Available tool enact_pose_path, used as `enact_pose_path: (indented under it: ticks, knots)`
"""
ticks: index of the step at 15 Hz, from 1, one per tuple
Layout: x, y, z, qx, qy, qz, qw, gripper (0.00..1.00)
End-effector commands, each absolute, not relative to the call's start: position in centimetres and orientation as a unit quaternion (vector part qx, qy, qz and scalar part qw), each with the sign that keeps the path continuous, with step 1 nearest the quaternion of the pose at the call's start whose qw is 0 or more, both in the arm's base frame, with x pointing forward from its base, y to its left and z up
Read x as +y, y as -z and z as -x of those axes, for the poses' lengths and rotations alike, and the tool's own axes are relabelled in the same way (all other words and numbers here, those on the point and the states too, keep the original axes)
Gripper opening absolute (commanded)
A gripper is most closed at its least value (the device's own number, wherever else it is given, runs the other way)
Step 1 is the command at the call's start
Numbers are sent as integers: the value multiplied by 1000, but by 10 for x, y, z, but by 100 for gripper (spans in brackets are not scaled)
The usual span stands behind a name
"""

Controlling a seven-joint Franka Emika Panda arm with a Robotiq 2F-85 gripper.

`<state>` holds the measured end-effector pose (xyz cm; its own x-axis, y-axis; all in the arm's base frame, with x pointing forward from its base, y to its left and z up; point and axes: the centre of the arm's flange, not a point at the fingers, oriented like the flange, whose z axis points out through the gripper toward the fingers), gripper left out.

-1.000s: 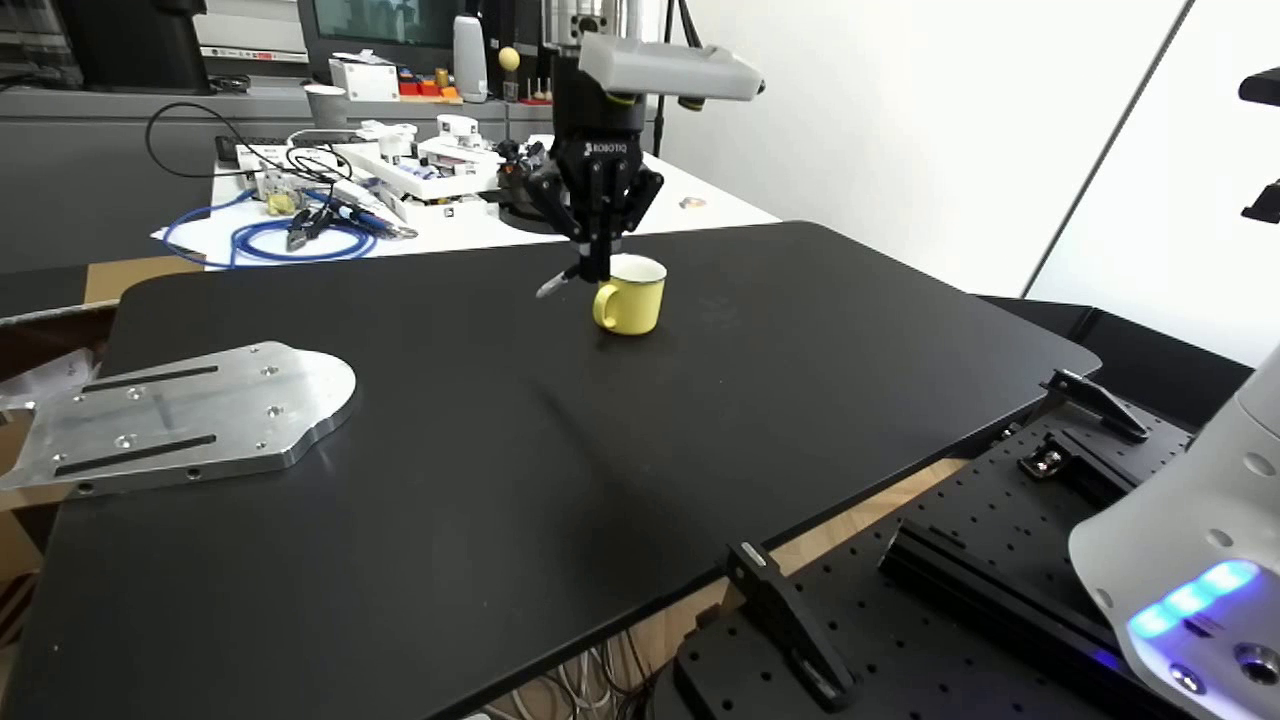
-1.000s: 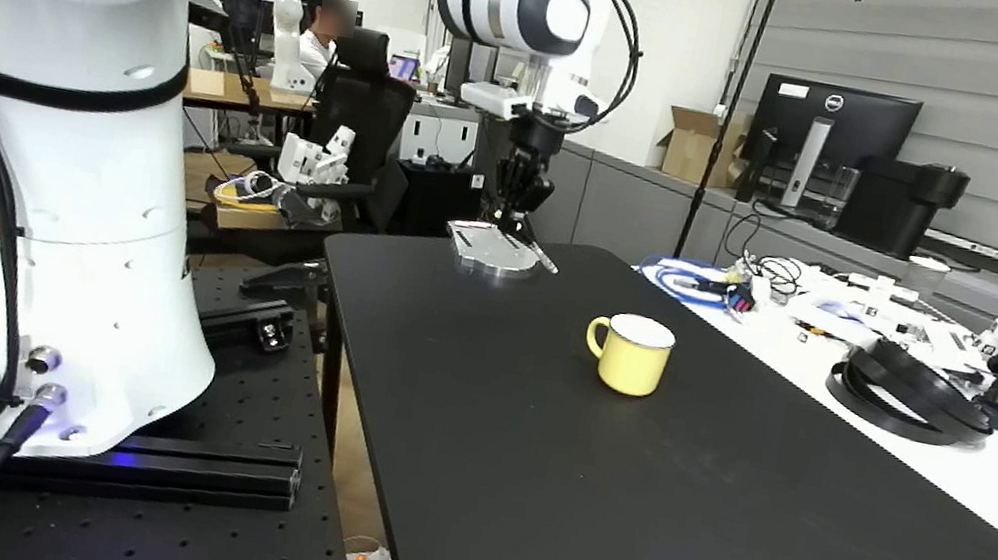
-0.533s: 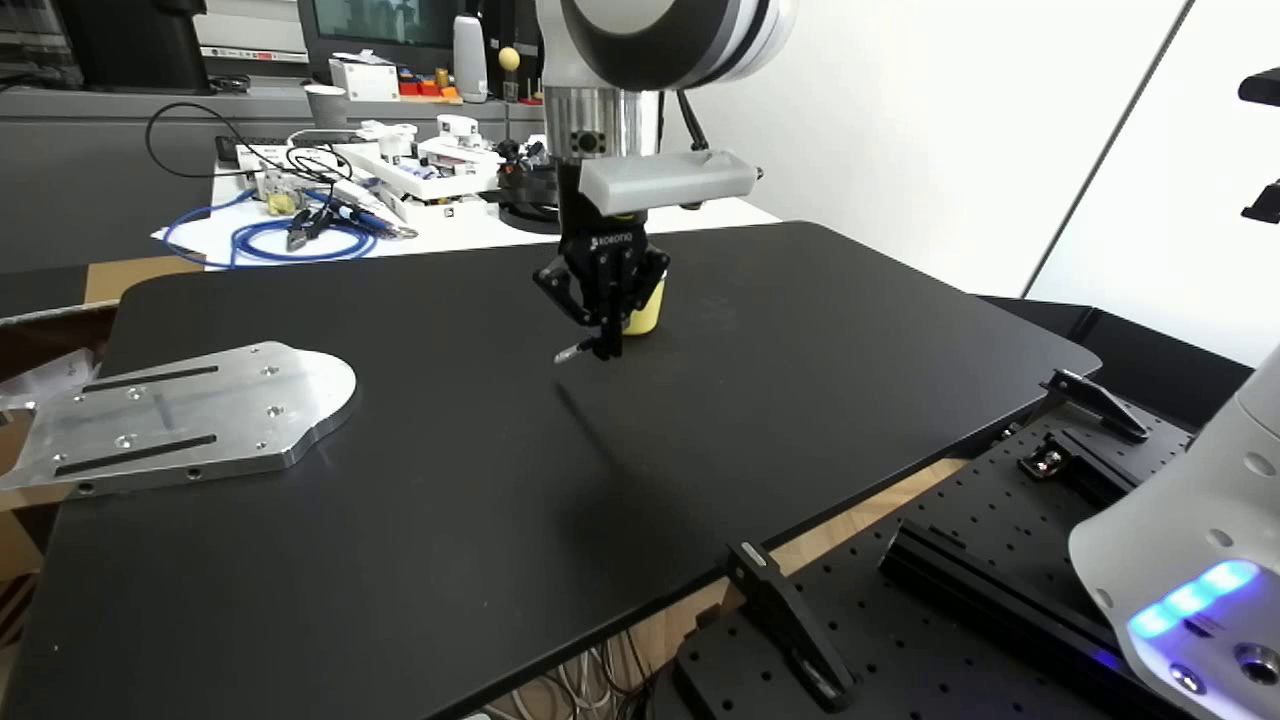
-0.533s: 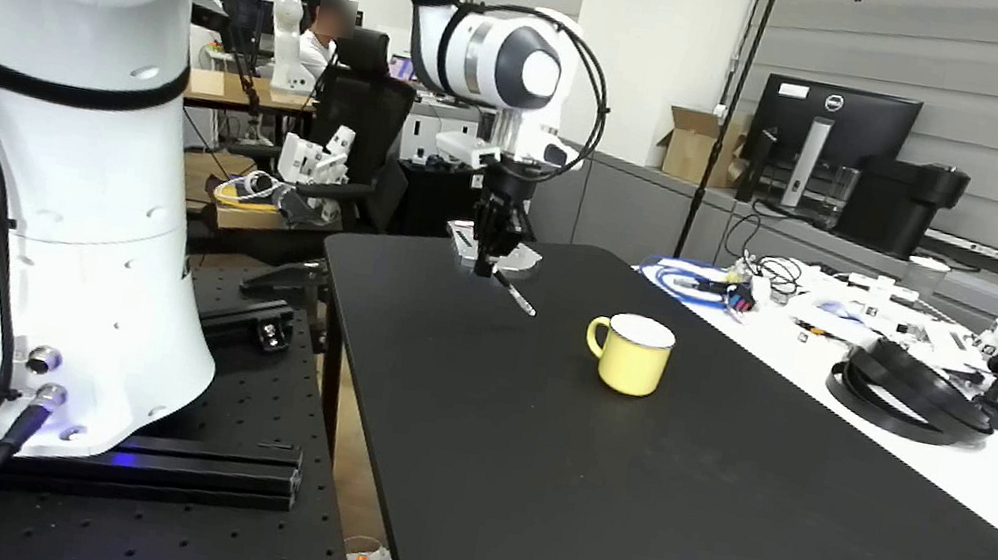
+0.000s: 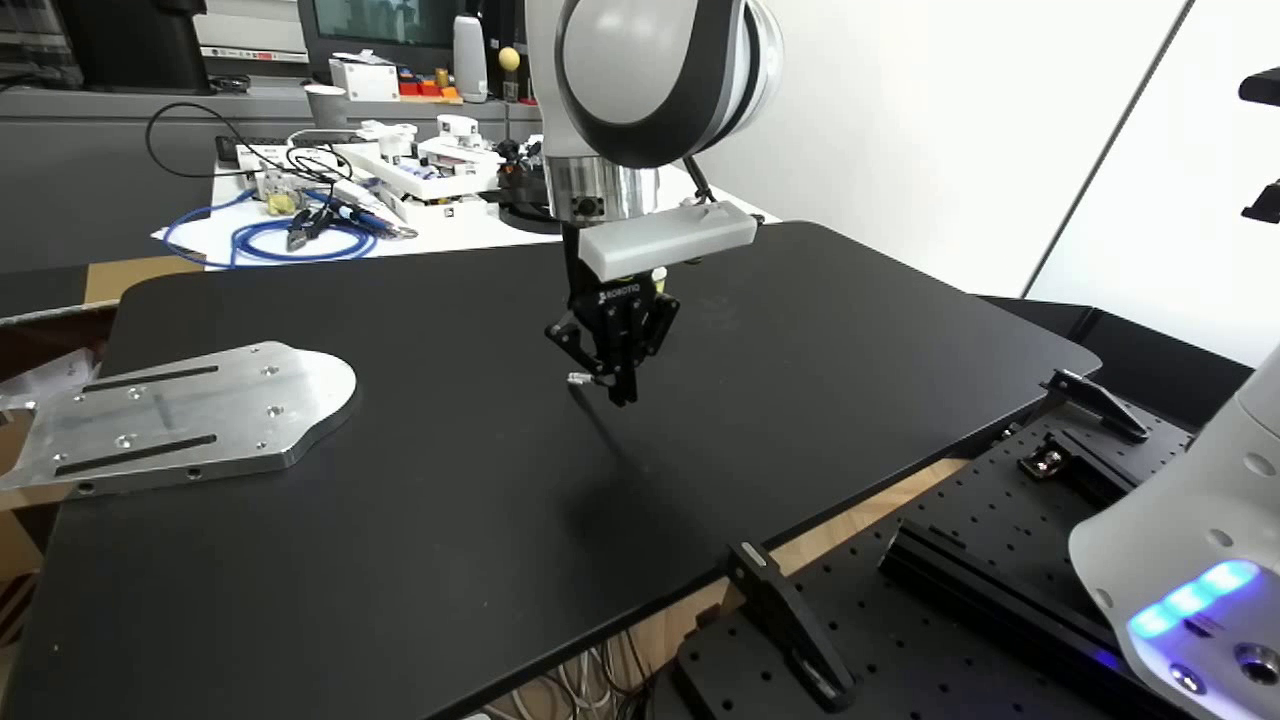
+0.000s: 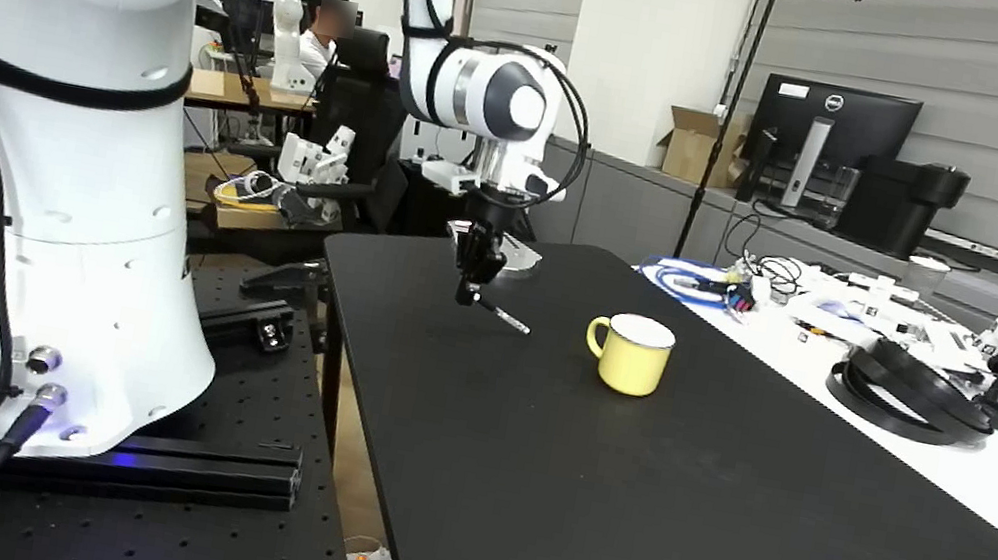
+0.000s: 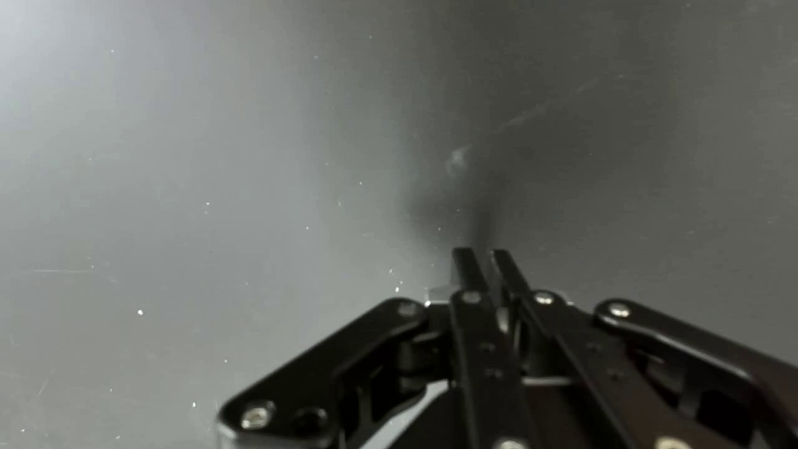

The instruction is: Pick the marker from the cup and put it on the table

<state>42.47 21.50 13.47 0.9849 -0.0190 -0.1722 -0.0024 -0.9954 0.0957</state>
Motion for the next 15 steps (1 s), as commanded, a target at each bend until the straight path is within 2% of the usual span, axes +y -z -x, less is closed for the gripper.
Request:
enact_pose_path:
  ticks: [1,3,12,13,15]
  knots:
    - [218,-132,-427,-22,97,-993,66,2]
    - [219,-132,-425,-22,105,-992,67,34]
    - [223,-133,-429,-31,92,-994,44,95]
    - [223,-133,-429,-31,90,-995,41,99]
    - [224,-133,-429,-36,89,-995,36,100]
